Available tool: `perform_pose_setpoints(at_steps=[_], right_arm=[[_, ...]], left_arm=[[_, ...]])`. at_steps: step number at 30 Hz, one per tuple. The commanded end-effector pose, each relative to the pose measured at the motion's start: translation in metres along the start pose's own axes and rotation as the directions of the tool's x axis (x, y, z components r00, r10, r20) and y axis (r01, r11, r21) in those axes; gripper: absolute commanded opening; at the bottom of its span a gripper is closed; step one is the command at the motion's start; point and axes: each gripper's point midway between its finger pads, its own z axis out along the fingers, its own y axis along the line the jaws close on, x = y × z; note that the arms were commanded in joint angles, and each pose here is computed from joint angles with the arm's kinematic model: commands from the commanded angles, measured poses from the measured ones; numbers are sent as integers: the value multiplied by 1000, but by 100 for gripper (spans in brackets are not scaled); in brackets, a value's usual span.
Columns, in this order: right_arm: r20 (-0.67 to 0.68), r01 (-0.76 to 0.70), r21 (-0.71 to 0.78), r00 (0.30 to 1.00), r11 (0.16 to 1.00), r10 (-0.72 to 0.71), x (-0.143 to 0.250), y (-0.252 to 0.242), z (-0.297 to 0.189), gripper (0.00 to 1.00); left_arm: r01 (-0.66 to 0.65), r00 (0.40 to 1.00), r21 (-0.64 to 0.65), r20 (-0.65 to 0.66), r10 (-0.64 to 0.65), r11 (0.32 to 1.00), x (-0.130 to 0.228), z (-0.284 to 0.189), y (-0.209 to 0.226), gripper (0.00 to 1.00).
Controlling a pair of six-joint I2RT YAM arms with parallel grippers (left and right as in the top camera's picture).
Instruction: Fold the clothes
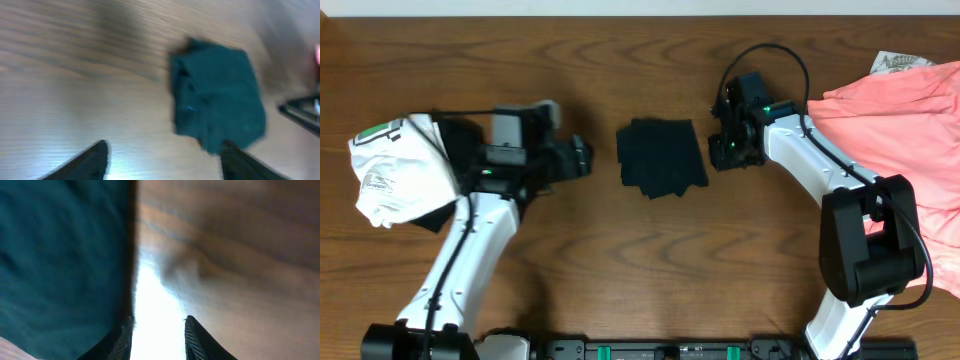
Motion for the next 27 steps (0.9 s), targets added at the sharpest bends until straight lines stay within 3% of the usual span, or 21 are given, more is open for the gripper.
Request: perform_pose_setpoints(at_steps=[1,4,10,17,27], right_arm=[[24,29,-101,999,994,-26,-6,18,0,33],[51,42,-142,998,989,-35,-13,26,-1,35],[98,85,-149,993,985,-70,-23,37,1,37],[127,118,-156,987,981,-99,-29,47,7,38],[113,112,-131,989,985,-97,-29,41,34,37]], left_arm=[[-56,996,60,-65,60,997,18,13,-26,51],[-86,987,76,-128,95,993,36,27,-38,43],[-77,966,77,-240,93,994,69,58,-49,45],[-126,949,115,-277,154,985,90,78,-67,51],[-151,952,97,-253,172,984,87,85,-68,53]])
